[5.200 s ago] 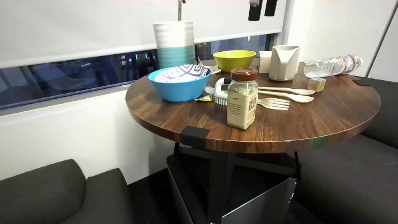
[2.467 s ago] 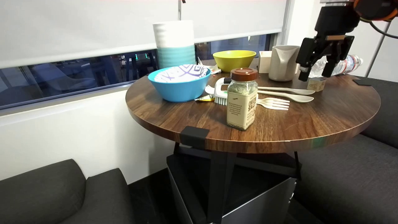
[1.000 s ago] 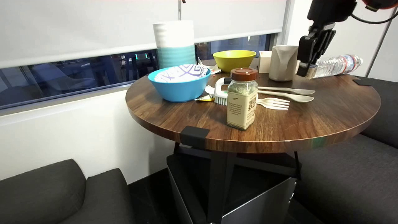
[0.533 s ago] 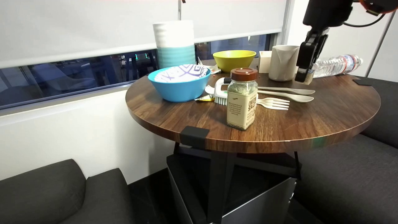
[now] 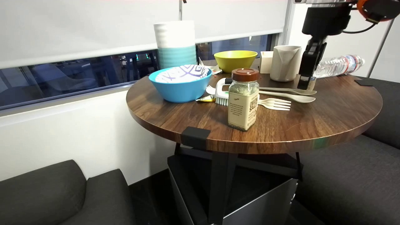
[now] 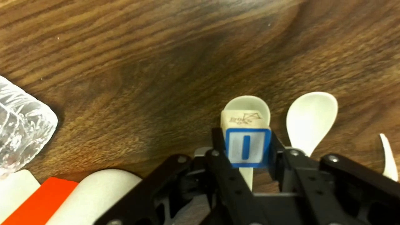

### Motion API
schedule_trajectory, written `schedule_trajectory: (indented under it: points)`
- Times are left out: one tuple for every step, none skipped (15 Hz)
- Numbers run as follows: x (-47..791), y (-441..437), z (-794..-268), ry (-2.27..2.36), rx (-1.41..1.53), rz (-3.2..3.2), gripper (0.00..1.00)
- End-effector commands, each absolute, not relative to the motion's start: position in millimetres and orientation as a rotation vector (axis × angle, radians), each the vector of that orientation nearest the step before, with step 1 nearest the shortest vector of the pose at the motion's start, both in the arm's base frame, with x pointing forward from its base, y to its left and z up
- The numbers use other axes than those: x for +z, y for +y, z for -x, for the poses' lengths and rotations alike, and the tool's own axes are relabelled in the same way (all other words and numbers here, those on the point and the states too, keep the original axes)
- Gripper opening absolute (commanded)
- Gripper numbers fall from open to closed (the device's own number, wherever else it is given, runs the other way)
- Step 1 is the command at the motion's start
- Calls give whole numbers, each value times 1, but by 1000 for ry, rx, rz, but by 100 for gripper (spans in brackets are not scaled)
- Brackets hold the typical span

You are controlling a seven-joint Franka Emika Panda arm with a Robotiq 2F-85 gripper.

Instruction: Use the wooden spoon to move the block to the mug

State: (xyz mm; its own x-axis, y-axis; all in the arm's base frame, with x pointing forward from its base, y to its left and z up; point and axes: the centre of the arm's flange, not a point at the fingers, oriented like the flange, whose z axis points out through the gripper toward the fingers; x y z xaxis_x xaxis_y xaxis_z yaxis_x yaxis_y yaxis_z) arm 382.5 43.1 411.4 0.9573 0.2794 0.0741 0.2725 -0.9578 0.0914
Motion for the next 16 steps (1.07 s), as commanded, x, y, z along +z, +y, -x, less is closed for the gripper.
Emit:
schedule_trajectory:
  points:
    - [406, 45, -385, 468, 110, -3038, 8]
    - [405, 45, -385, 467, 105, -3037, 8]
    - [404, 44, -386, 464, 98, -3038, 8]
    - [404, 45, -386, 463, 96, -3042, 8]
    - [403, 45, -387, 464, 94, -3042, 8]
    - [403, 46, -387, 464, 95, -3042, 8]
    - [402, 47, -388, 460, 97, -3041, 21]
    - [403, 47, -389, 460, 101, -3043, 58]
    - [404, 47, -389, 460, 106, -3043, 60]
    - [406, 47, -389, 459, 112, -3043, 66]
    - [407, 48, -389, 463, 118, -3043, 72]
    - [409, 49, -389, 467, 125, -3041, 80]
    - [411, 49, -390, 469, 134, -3040, 88]
    - [412, 51, -391, 474, 142, -3039, 95]
    - [414, 53, -393, 483, 148, -3040, 99]
    - [415, 55, -394, 495, 150, -3040, 100]
